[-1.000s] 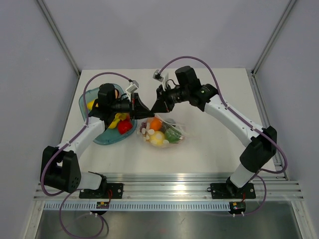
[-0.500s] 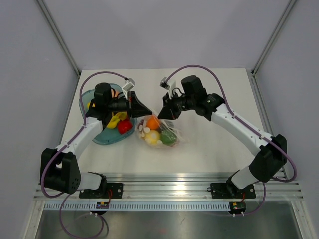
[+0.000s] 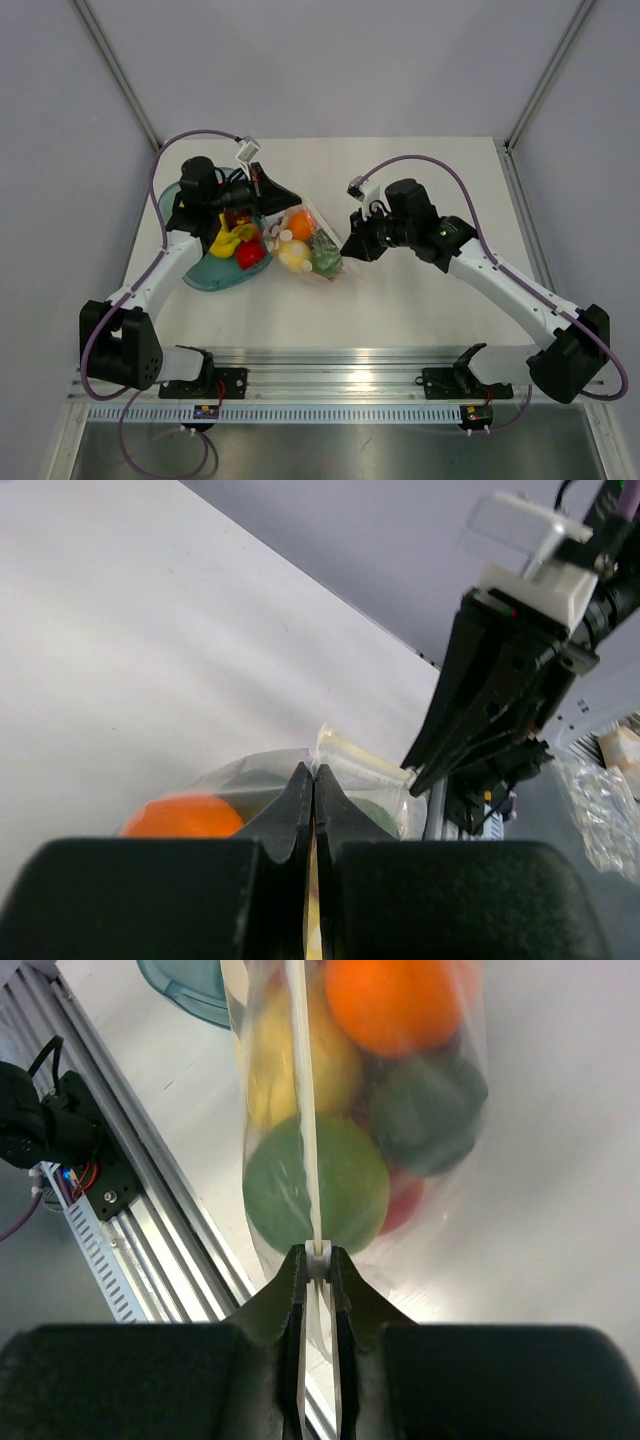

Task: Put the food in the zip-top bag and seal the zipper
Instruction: Zip the zipper food storage bag at the center of the board.

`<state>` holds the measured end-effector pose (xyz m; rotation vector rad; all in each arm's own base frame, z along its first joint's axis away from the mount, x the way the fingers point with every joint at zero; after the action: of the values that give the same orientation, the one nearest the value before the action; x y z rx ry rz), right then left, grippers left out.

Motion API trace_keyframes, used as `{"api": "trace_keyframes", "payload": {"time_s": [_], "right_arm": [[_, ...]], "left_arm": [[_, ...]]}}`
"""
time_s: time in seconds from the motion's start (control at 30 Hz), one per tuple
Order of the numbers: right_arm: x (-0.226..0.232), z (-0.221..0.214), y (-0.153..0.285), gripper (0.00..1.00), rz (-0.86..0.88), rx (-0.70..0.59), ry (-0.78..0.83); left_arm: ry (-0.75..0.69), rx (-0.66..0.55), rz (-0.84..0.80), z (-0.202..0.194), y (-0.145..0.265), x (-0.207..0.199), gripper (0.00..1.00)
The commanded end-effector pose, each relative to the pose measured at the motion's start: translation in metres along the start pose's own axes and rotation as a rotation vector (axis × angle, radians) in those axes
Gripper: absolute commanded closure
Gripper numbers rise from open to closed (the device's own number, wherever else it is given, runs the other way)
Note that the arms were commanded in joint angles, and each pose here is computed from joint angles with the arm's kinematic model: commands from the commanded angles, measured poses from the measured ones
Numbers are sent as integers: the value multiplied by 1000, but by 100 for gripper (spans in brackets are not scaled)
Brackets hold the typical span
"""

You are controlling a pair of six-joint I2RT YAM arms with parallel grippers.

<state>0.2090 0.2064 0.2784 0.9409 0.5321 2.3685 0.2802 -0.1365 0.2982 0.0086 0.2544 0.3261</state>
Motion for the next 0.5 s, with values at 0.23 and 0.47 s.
{"api": "trace_keyframes", "payload": {"time_s": [0.23, 0.47], "right_arm": [[-8, -48, 32, 100, -147, -11, -133], [-13, -66, 36, 100, -179, -25, -176]], "left_arm": [[-68, -244, 289, 66, -3, 32, 100], [-57, -287, 348, 70, -1, 37, 100]]}}
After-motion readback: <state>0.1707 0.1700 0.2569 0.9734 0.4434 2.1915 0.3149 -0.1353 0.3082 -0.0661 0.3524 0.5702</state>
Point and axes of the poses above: each gripper's point midway between its finger pads, its own y axis back along the fingers, its own x axis along the line the jaws close on, z = x × y, the point moved 10 cm from there along y, back along the fingers, and after that the axes turned 14 degrees about -y, right-handed, at the moved point
